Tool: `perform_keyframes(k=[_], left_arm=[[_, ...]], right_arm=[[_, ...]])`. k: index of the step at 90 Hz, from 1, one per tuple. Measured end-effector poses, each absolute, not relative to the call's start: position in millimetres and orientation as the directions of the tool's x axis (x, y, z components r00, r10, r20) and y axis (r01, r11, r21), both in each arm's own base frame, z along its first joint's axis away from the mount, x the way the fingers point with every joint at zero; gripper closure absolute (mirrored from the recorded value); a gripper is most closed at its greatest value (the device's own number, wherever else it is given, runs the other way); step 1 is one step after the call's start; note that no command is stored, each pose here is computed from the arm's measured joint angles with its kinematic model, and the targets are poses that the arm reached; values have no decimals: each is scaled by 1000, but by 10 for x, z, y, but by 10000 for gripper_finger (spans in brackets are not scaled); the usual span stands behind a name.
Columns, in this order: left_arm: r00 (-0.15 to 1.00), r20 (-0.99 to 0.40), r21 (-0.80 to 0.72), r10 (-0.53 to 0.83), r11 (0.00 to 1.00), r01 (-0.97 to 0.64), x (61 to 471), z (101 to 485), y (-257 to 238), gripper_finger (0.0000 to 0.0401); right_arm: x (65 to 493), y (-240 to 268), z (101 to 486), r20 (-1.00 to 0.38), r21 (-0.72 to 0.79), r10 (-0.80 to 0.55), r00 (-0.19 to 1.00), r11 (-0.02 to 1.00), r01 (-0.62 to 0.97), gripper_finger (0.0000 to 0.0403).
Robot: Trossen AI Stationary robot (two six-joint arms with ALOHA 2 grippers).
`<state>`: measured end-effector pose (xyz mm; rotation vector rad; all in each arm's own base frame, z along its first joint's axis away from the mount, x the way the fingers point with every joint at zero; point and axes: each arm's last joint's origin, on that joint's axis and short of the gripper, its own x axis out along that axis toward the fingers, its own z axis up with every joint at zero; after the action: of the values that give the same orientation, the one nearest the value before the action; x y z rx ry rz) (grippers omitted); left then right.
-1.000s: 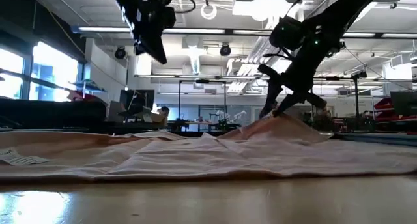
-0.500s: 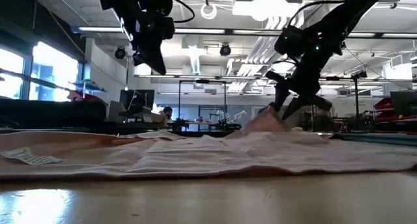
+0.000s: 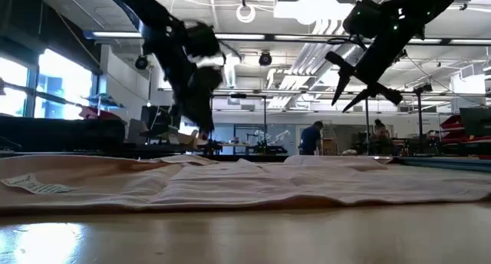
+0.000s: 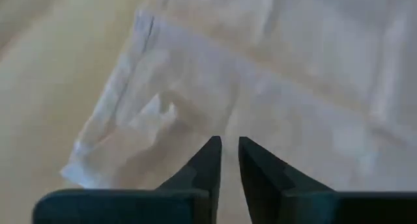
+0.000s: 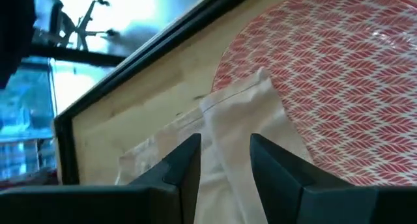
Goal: Set table place
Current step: Fold the pink napkin
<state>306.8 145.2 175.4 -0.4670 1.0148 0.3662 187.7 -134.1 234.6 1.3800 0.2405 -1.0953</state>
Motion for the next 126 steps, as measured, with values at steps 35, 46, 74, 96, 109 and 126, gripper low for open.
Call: perform_keyframes(k=[35, 46, 74, 96, 109, 126], left_arm=[[205, -967, 27, 151, 860, -509, 3035, 1592, 1548, 360], [126, -967, 130, 221, 855, -502, 2905, 1697, 1594, 365], [448, -894, -240, -14, 859, -452, 2882, 1750, 1712, 364], [514, -853, -154, 91, 897, -414, 3085, 1620, 1740, 309], [443, -889, -95, 113, 902, -422, 3130, 1413, 1723, 296], [388, -905, 0, 173, 913, -407, 3173, 1352, 1647, 334]], right_arm=[[1924, -1227, 2353, -718, 651, -366, 593, -52, 757, 291], [1988, -1102, 2328, -733, 639, -248, 634, 69, 766, 291], [2310, -824, 2018, -801, 582, 1, 599, 242, 777, 291], [2484, -838, 1974, -743, 651, -2, 669, 230, 723, 291], [2477, -833, 2001, -732, 665, 5, 681, 223, 713, 291], [2460, -822, 2041, -721, 678, 16, 693, 219, 701, 291]])
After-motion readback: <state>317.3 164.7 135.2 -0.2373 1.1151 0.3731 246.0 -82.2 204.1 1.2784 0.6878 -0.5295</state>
